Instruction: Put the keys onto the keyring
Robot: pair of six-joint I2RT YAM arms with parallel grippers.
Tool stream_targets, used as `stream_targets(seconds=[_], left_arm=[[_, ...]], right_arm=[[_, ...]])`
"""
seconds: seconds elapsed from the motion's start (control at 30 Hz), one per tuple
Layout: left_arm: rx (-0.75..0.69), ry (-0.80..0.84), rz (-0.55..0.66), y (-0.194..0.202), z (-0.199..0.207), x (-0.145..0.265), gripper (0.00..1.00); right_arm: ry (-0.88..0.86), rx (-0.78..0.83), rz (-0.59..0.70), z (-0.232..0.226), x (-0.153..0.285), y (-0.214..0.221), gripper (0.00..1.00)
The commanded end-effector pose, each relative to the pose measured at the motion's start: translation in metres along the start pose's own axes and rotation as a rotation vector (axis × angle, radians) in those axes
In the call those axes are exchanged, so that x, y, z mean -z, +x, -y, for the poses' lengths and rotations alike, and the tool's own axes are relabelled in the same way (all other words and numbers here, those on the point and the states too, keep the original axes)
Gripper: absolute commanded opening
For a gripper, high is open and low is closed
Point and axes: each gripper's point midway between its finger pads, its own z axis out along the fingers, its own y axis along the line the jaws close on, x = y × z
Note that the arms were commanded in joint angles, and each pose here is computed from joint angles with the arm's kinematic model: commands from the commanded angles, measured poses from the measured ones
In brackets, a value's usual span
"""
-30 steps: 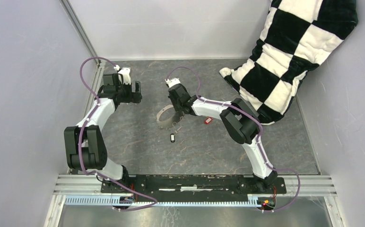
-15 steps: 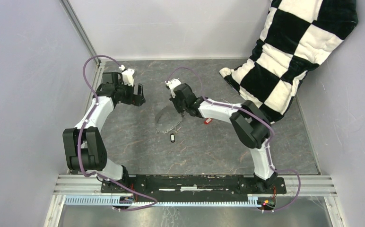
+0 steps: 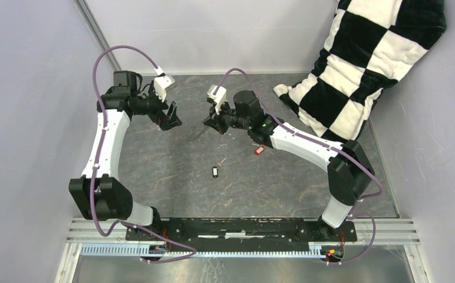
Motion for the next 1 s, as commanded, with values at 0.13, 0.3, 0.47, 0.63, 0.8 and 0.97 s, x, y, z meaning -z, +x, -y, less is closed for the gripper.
stream_targets(seconds=[0.13,0.3,0.47,0.63,0.8,0.97], left_arm=[[-0.26,0.16,0.041,-0.02,0.07,0.053,0.95],[-0.387,0.219,0.05,-0.01,0.113,0.064,0.82],[-0.474,0.217,0.178,-0.029,0.141,0.085,0.79],[-0.441,0.245,0.273,-0.042,0.161,0.094,0.74],[-0.366,0.317,0.294,-0.032,0.184,0.095,0.69],[-0.334,0.351,0.29,-0.026,0.197,0.096,0.54]], right_arm=[[-0.36,0.114,0.211,-0.072,0.049,-0.077,0.0],[-0.545,0.094,0.28,-0.109,0.08,-0.092,0.0],[-0.605,0.089,0.335,-0.125,0.102,-0.099,0.0],[-0.66,0.087,0.37,-0.143,0.115,-0.104,0.0],[-0.658,0.065,0.426,-0.157,0.122,-0.109,0.0],[-0.589,0.048,0.449,-0.161,0.115,-0.112,0.0]])
